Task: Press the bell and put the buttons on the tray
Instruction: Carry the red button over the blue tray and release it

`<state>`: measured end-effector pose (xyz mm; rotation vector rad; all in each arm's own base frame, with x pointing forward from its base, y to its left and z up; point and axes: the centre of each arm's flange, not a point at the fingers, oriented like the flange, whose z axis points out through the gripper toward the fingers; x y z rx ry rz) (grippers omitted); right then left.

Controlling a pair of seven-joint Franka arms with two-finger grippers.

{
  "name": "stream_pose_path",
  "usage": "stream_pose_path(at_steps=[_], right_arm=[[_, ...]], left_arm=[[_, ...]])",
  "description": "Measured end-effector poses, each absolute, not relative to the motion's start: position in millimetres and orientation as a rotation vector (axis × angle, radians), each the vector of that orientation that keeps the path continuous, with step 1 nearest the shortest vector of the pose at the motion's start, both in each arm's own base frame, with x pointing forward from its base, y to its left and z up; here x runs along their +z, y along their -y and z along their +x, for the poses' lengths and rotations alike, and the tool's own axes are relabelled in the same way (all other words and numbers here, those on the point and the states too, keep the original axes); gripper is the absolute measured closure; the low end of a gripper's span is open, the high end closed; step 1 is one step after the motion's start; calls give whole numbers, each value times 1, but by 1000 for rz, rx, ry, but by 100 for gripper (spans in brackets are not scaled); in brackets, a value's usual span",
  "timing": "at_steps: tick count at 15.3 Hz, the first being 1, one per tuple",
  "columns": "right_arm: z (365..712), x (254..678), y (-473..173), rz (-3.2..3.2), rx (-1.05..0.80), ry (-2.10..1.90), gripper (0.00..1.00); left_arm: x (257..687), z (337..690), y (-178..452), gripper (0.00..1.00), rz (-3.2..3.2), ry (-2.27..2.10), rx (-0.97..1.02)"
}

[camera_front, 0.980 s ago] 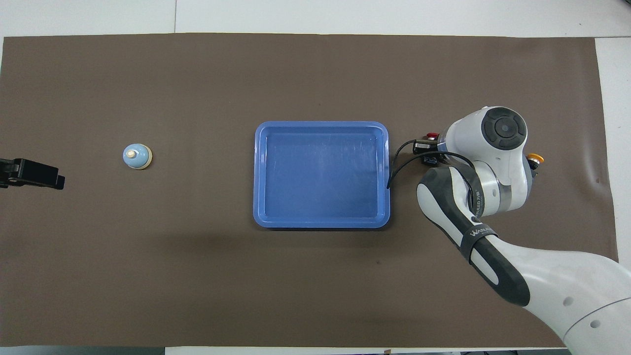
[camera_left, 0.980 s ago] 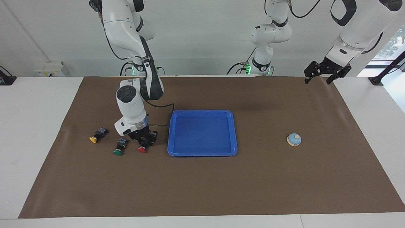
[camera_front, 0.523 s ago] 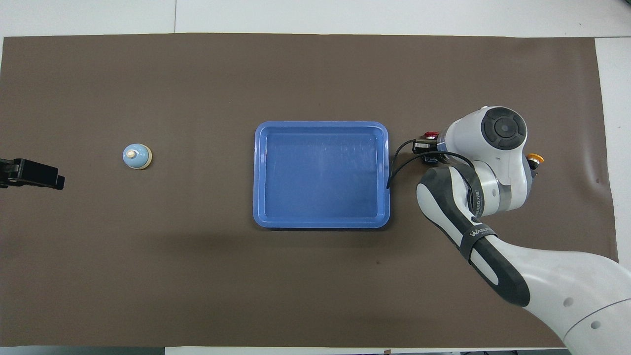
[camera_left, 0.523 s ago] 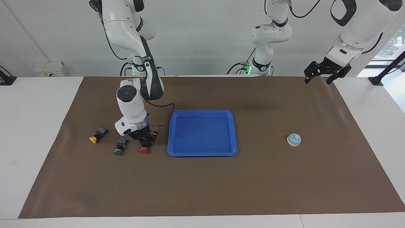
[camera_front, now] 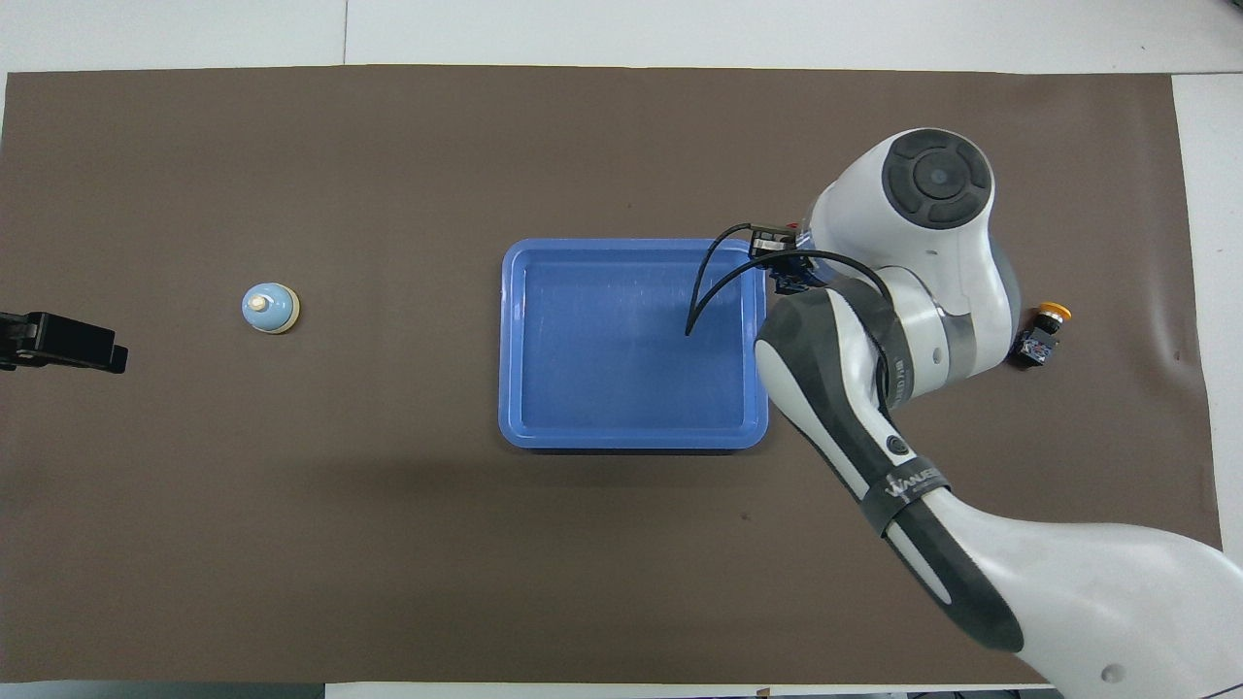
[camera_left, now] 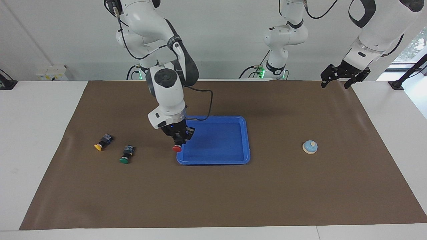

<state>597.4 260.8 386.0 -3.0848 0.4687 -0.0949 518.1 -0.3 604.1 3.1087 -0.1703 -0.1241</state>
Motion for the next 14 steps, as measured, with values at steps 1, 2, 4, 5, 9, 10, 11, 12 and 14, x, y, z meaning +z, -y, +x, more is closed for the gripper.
stream_pose_path(at_steps=[1,2,4,5,9,10,11,12,14], right_arm=[[591,377,-278,-3081,-92,-490,59],[587,367,-293,-3075,-96,-508,59],[582,343,-309,-3066,-99,-544,59],[582,333,-310,-3064,-100,-552,59],[580,298,-309,-3061,-112,-552,59],[577,292,-309,-3062,-111,-550,59],[577,291,-309,-3058,-117,-549,59],[577,292,-308,-3057,-120,-550,59],[578,292,-307,-3058,-120,-554,59]], left_arm=[[604,518,0,0,3109,170,-124],[604,518,0,0,3109,170,-124],[604,518,0,0,3109,170,-124],[604,518,0,0,3109,170,-124],[604,518,0,0,3109,170,-124],[604,518,0,0,3109,170,-124],[604,518,0,0,3109,170,-124],[604,518,0,0,3109,170,-124],[604,518,0,0,3109,170,-124]])
